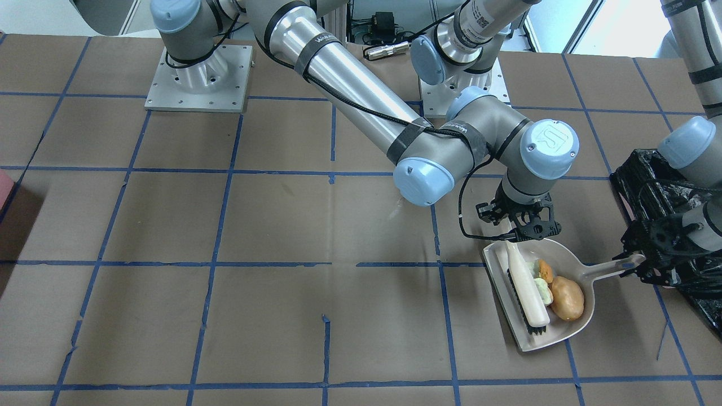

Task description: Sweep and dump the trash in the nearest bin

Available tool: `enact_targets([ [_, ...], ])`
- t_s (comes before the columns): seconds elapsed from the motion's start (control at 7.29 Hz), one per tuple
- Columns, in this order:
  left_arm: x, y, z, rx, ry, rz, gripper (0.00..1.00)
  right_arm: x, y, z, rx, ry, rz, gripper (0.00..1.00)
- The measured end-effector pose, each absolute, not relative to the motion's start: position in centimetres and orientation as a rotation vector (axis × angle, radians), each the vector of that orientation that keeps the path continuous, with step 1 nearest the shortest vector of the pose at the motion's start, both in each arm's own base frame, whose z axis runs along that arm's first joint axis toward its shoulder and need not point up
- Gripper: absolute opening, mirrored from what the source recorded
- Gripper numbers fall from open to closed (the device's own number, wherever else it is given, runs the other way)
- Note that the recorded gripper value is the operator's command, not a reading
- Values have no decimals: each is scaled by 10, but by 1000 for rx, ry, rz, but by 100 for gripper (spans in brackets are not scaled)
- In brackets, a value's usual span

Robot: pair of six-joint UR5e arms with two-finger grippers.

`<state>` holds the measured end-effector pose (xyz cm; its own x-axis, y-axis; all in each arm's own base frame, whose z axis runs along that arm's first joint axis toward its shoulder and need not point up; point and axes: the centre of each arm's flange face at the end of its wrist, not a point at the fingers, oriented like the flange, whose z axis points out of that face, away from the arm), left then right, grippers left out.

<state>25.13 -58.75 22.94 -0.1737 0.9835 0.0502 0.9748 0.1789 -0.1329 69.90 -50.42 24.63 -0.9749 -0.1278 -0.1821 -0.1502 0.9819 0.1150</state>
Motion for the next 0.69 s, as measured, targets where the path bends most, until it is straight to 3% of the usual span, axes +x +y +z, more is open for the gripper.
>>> enact_targets([
  [0.41, 256, -580, 227, -1853, -2303, 182, 2, 613, -532, 311, -61, 3047, 264, 5],
  [0.69, 263, -571, 243, -1758, -2326, 190, 2, 533, -523, 354, 62, 3088, 323, 4],
])
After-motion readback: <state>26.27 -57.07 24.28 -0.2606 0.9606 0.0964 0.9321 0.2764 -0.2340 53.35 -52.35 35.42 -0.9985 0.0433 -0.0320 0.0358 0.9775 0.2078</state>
